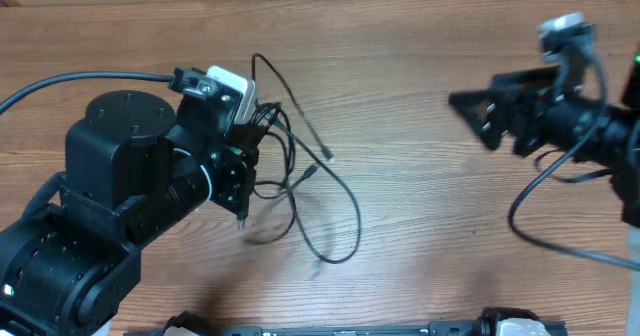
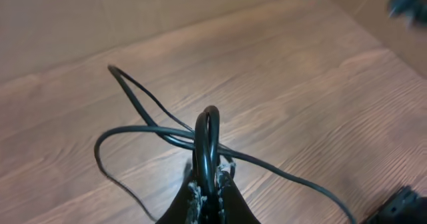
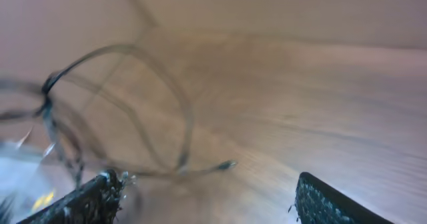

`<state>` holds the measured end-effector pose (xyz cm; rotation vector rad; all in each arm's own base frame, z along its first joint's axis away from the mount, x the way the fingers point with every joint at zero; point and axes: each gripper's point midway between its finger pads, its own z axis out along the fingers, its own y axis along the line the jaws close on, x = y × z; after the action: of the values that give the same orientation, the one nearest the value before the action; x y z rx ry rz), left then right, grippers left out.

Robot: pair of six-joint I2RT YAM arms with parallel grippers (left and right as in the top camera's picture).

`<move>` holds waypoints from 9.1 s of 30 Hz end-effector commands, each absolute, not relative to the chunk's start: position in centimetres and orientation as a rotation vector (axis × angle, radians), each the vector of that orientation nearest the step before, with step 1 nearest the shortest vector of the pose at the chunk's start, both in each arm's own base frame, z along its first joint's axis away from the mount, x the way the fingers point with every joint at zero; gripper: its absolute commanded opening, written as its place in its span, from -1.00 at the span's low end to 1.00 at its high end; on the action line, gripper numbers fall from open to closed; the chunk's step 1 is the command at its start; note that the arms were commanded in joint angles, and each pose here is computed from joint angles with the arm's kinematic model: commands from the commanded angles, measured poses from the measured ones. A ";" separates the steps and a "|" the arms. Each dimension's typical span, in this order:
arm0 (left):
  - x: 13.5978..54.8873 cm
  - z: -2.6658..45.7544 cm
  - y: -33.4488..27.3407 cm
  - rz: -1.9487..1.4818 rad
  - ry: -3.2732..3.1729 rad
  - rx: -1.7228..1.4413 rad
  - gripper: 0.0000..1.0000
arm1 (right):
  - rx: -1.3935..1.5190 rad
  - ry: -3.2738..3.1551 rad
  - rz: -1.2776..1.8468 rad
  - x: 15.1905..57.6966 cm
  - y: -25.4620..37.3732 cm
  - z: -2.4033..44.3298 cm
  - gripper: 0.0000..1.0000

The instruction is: Untangle cables

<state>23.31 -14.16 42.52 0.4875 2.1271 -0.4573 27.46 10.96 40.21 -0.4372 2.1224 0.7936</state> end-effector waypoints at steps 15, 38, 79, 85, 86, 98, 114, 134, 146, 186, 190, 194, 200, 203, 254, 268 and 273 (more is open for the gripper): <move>23.3 43.3 -16.0 -0.605 2.108 0.488 -0.92 | -1.012 2.157 1.042 23.9 22.7 35.9 0.59; 24.3 42.4 -16.5 -0.600 2.143 0.489 -0.92 | -1.170 2.070 1.161 22.6 27.7 35.7 -0.92; 24.0 40.7 -14.9 -0.504 2.226 0.462 -0.92 | 0.449 2.056 0.614 34.9 -2.8 40.8 -0.92; 23.9 40.6 -14.9 -0.503 2.227 0.462 -0.92 | 0.649 2.022 0.563 34.3 -6.7 40.3 -0.92; 23.9 40.6 -14.9 -0.503 2.227 0.462 -0.91 | 0.681 2.012 0.553 34.2 -7.4 40.3 -0.92; 23.8 40.1 -14.3 -0.458 2.250 0.471 -0.92 | 0.995 1.867 0.399 31.8 -15.3 40.1 -0.92; 23.6 39.9 -14.3 -0.455 2.258 0.476 -0.91 | 1.047 1.851 0.270 30.9 -17.5 39.7 -0.92; 23.3 39.5 -14.2 -0.459 2.283 0.471 -0.89 | 0.775 1.888 -0.259 35.7 -27.5 38.3 -0.92; 23.8 40.1 -14.4 -0.510 2.276 0.373 -0.89 | 0.969 1.858 -0.432 31.7 -39.4 33.6 -0.93; 23.5 40.1 -14.7 -0.542 2.283 0.380 -0.90 | 0.260 2.322 0.542 40.5 -12.6 27.6 1.00; 23.5 40.1 -14.7 -0.535 2.278 0.394 -0.89 | 0.120 2.620 0.375 39.1 -11.0 20.5 1.00; 23.5 40.1 -14.7 -0.529 2.276 0.408 -0.89 | 0.036 2.732 0.257 39.0 -10.9 17.1 1.00; 23.5 40.0 -14.6 -0.515 2.275 0.422 -0.89 | -0.207 2.835 0.136 36.8 -11.8 14.2 1.00; 23.8 40.4 -14.7 -0.508 2.248 0.432 -0.89 | -0.313 2.891 0.179 34.9 -11.2 12.4 1.00; 24.1 40.1 -14.1 -0.477 2.271 0.369 -0.91 | -0.912 2.726 -0.002 32.7 -11.3 0.4 -0.92; 23.2 40.2 -15.3 -0.593 2.285 0.376 -0.90 | 0.076 2.191 -0.374 45.4 -26.0 20.3 -0.92; 23.2 40.4 -15.5 -0.630 2.291 0.341 -0.90 | 0.301 2.147 -0.458 40.9 -33.4 21.3 -0.92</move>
<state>23.41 -15.13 39.86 0.3744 2.2972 -0.5673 43.39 -30.00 20.00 0.1278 2.1903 -0.4459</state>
